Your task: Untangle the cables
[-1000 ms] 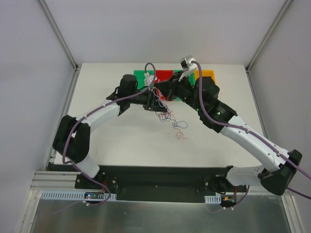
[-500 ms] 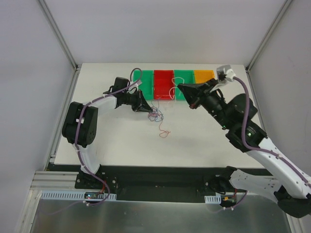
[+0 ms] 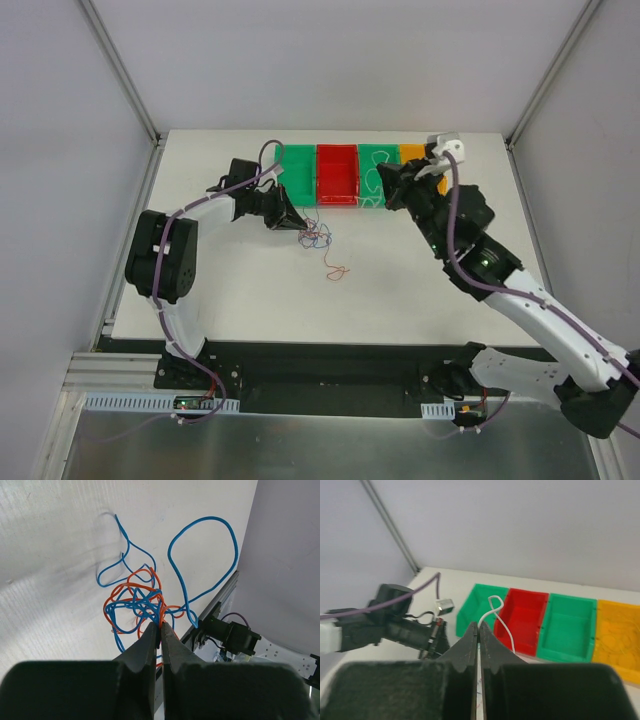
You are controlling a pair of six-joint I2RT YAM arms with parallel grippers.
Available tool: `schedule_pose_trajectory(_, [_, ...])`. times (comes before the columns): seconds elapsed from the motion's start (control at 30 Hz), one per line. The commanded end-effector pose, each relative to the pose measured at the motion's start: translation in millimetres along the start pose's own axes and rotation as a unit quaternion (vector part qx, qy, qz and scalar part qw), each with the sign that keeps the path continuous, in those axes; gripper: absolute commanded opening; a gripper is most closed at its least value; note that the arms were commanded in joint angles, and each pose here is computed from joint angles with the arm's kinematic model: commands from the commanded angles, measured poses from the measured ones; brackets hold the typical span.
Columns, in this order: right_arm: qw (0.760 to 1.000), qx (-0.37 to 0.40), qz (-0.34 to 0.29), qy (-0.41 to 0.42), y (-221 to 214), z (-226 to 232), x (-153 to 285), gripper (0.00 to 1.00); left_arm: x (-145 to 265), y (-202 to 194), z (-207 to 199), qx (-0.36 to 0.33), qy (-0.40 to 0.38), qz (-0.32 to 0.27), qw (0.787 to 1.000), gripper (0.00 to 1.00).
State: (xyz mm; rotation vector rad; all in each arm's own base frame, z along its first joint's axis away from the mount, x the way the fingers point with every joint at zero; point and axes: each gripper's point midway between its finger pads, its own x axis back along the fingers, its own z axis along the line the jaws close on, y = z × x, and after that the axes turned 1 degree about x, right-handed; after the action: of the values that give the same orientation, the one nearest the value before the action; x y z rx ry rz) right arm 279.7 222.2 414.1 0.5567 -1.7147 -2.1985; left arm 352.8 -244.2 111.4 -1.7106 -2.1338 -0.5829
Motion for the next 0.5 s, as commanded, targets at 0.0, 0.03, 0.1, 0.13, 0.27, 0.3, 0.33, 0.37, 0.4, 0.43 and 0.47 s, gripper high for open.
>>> schedule_pose_trajectory(0.0, [0.996,0.034,0.013,-0.078,-16.3,-32.7,-28.8,0.01,17.7,7.4,-33.5,-0.042,-0.022,-0.019,0.999,0.0])
schedule_pose_trajectory(0.03, [0.995,0.037,0.025,-0.089,-26.3,-39.6,-38.7,0.01,18.1,6.7,-36.6,-0.044,-0.027,-0.017,0.999,0.0])
schedule_pose_trajectory(0.1, [0.994,0.031,0.05,-0.094,-42.8,-50.3,-61.1,0.01,19.3,5.5,-39.0,-0.043,-0.03,-0.015,0.998,0.01])
schedule_pose_trajectory(0.13, [0.992,0.027,0.073,-0.097,-54.3,-56.6,-71.6,0.01,19.5,4.7,-40.2,-0.044,-0.031,-0.015,0.998,0.01])
schedule_pose_trajectory(0.27, [0.984,0.025,0.116,-0.131,-72.7,-89.8,-108.0,0.01,20.9,3.2,-45.0,-0.05,-0.035,-0.015,0.998,0.02])
schedule_pose_trajectory(0.3, [0.982,0.028,0.124,-0.138,-80.7,-97.4,-116.4,0.01,20.8,3.4,-45.1,-0.051,-0.035,-0.015,0.998,0.02])
schedule_pose_trajectory(0.33, [0.981,0.03,0.128,-0.146,-84.8,-105.8,-123.0,0.01,20.9,3.0,-45.1,-0.05,-0.035,-0.015,0.998,0.02])
schedule_pose_trajectory(0.37, [0.98,0.032,0.131,-0.149,-91.7,-112.3,-130.9,0.01,20.4,2.9,-45.8,-0.051,-0.036,-0.014,0.998,0.02])
schedule_pose_trajectory(0.4, [0.978,0.036,0.136,-0.152,-101.1,-120.1,-139.4,0.01,20.8,3.3,-46.7,-0.052,-0.037,-0.014,0.998,0.03])
schedule_pose_trajectory(0.43, [0.977,0.041,0.143,-0.155,-106.6,-126.3,-146.4,0.02,19.8,1.9,-45.7,-0.051,-0.037,-0.011,0.998,0.03])
schedule_pose_trajectory(0.47, [0.973,0.047,0.159,-0.161,-117.3,-132.7,-152.4,0.02,20.0,1.8,-46.6,-0.051,-0.038,-0.011,0.998,0.03])
